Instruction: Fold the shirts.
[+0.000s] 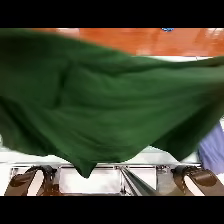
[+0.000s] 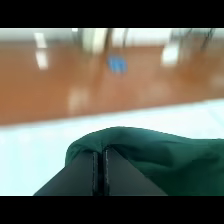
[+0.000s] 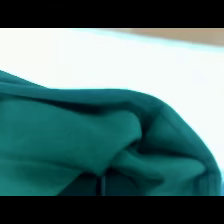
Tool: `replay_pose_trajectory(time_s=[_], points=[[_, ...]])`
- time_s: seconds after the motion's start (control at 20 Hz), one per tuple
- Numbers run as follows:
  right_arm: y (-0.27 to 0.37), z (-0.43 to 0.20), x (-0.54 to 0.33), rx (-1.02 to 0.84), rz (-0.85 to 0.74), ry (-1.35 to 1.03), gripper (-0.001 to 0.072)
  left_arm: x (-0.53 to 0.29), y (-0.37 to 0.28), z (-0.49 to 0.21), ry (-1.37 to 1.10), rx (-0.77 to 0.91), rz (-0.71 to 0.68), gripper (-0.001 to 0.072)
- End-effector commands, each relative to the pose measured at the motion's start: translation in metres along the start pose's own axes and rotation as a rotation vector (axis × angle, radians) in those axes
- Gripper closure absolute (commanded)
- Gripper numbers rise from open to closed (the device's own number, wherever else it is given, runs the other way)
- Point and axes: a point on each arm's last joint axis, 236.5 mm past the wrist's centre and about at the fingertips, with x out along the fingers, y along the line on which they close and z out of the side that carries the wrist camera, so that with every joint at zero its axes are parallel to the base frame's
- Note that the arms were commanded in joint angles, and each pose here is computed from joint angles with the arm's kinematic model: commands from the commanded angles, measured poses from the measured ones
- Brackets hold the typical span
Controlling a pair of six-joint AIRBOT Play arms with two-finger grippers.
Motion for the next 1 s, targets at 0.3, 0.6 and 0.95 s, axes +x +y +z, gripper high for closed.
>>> replay_pose_trajectory(time_s=[0.3, 0.6, 0.95], points=[[-0.063, -0.025, 0.285, 0.225, 0.001, 0.223, 0.0686, 0.206, 0.176, -0.155, 0.359, -0.374, 0.112, 0.0689], [-0.071, -0.021, 0.404, 0.37, 0.082, 0.335, 0.0685, 0.291, 0.215, -0.203, 0.473, -0.57, 0.042, 0.0685], [-0.115, -0.003, 0.339, 0.509, 0.172, 0.432, 0.031, 0.234, 0.247, -0.27, 0.772, -0.733, 0.082, 0.0199]])
